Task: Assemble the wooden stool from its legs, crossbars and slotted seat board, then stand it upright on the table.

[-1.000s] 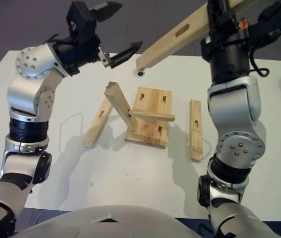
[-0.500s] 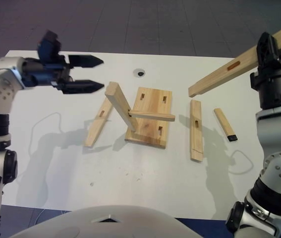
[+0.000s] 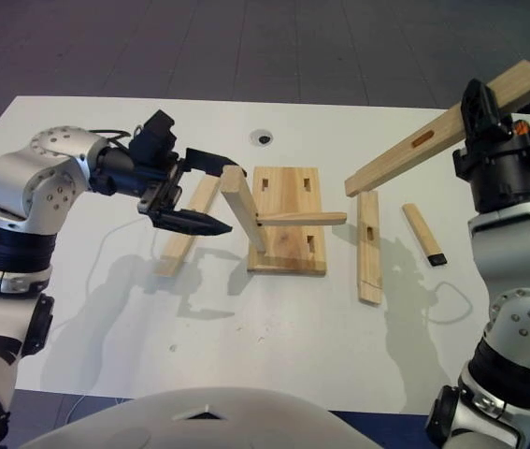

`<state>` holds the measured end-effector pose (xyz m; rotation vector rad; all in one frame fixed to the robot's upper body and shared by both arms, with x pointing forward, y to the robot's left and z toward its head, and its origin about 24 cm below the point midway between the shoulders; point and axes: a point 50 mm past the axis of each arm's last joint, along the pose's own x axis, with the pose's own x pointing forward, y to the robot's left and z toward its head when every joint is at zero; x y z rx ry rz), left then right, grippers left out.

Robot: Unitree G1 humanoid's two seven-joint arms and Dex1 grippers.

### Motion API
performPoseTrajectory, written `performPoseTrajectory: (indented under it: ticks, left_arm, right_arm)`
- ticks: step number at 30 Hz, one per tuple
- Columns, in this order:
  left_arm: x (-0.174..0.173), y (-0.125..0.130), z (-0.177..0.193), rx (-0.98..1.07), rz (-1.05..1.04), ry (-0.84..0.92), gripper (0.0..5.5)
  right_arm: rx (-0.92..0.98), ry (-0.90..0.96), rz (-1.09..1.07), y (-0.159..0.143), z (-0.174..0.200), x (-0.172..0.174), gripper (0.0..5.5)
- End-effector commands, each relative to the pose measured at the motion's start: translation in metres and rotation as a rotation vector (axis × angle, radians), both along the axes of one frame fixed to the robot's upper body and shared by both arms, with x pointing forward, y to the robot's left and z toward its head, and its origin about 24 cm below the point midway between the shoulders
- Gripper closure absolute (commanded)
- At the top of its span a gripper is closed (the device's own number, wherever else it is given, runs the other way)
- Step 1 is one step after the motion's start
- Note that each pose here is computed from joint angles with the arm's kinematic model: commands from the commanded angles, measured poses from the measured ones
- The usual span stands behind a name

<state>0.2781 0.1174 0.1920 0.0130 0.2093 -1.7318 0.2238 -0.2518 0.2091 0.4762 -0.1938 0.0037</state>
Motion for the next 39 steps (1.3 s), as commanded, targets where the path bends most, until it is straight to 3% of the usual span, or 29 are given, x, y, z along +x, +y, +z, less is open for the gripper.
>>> performPoseTrajectory:
  ticks: [1,19,29,33,39]
  left_arm:
    - [-0.004,-0.007,-0.011,-0.006,0.099,-0.032,0.10]
    - [-0.002,-0.016,-0.028,-0.008,0.298,-0.072,3.11]
    - [-0.012,-0.040,-0.047,-0.032,0.427,-0.100,3.24]
    - [-0.020,-0.044,-0.060,-0.008,0.454,-0.095,3.26]
    - [-0.023,-0.050,-0.060,-0.032,0.504,-0.084,3.28]
  right_arm:
    - [-0.103,0.030,0.015,0.007,-0.009,-0.011,4.47]
    - [-0.143,0.058,0.019,0.011,-0.020,-0.016,4.47]
    - [-0.292,0.054,0.012,0.015,-0.020,-0.016,4.47]
    - [-0.448,0.050,0.045,0.024,-0.022,-0.009,4.47]
    - [-0.472,0.045,0.088,0.037,-0.029,-0.009,4.47]
